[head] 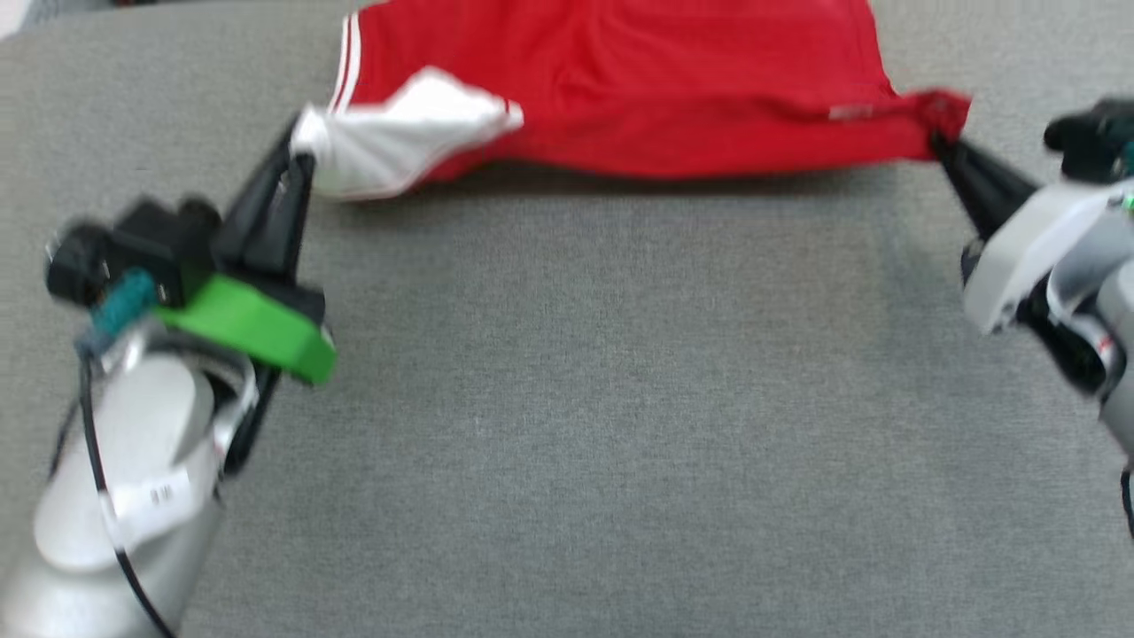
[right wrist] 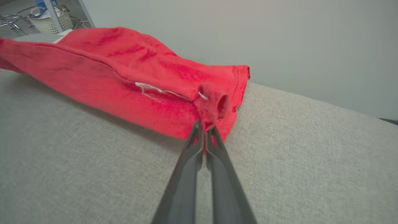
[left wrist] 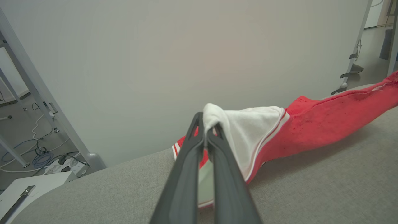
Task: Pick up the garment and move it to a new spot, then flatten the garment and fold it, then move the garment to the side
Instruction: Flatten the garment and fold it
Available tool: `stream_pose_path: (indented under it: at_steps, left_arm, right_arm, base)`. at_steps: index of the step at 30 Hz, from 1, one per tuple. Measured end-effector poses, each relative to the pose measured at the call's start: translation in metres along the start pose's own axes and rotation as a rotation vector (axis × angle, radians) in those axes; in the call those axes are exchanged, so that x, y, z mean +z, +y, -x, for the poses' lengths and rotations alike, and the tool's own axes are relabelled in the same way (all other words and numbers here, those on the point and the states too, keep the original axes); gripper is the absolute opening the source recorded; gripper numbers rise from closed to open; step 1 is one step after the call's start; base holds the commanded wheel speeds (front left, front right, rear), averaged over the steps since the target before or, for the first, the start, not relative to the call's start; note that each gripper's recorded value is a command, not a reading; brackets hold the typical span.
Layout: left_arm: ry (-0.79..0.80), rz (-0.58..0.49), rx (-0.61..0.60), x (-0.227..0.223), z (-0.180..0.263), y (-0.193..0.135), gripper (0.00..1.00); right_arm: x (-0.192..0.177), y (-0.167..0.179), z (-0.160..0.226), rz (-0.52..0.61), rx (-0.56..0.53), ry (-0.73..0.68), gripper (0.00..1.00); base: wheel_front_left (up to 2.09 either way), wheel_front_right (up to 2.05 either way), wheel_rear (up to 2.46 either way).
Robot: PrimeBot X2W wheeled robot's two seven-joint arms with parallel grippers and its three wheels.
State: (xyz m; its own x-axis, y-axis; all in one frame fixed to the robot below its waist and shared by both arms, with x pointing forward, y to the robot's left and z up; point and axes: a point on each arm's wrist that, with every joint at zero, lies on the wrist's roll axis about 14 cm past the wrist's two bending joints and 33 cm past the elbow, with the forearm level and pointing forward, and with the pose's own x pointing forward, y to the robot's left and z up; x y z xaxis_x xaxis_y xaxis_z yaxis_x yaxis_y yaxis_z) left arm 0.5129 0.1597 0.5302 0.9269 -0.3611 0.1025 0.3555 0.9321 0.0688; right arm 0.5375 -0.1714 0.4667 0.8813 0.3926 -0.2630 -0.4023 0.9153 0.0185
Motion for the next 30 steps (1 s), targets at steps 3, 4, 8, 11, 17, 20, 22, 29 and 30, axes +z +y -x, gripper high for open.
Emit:
stream_pose_path:
  at_steps: [3,4,8,11,17,20,22,29,30]
  left_arm:
    - [0.058,0.041,0.024,-0.015,0.035,-0.008,0.0]
    - [0.083,0.053,0.028,-0.021,0.048,-0.012,0.0]
    - [0.166,0.099,0.041,-0.041,0.091,-0.028,0.0]
    - [0.219,0.151,0.053,-0.053,0.119,-0.039,0.0]
    - [0.313,0.231,0.09,-0.072,0.168,-0.056,0.0]
    - [0.368,0.276,0.093,-0.082,0.192,-0.069,0.0]
    - [0.42,0.337,0.104,-0.091,0.216,-0.086,0.0]
    - [0.488,0.403,0.128,-0.102,0.251,-0.105,0.0]
    - [0.494,0.404,0.126,-0.102,0.252,-0.106,0.0]
  right_arm:
    - [-0.02,0.011,0.025,-0.025,0.013,0.045,0.0]
    - [-0.026,0.014,0.034,-0.031,0.016,0.06,0.0]
    - [-0.048,0.02,0.068,-0.065,0.011,0.106,0.0]
    - [-0.063,0.029,0.09,-0.104,0.01,0.133,0.0]
    - [-0.086,0.038,0.128,-0.152,-0.005,0.177,0.0]
    - [-0.098,0.042,0.147,-0.174,-0.013,0.203,0.0]
    - [-0.111,0.047,0.168,-0.19,-0.016,0.237,0.0]
    - [-0.132,0.052,0.2,-0.223,-0.026,0.295,0.0]
    - [-0.134,0.053,0.202,-0.226,-0.026,0.297,0.0]
  base:
    - [0.0,0.0,0.0]
    - [0.0,0.0,0.0]
    - [0.0,0.0,0.0]
    - [0.0,0.0,0.0]
    - [0.0,0.0,0.0]
    - [0.0,0.0,0.0]
    - [0.0,0.0,0.0]
    - [0.0,0.0,0.0]
    - [0.0,0.0,0.0]
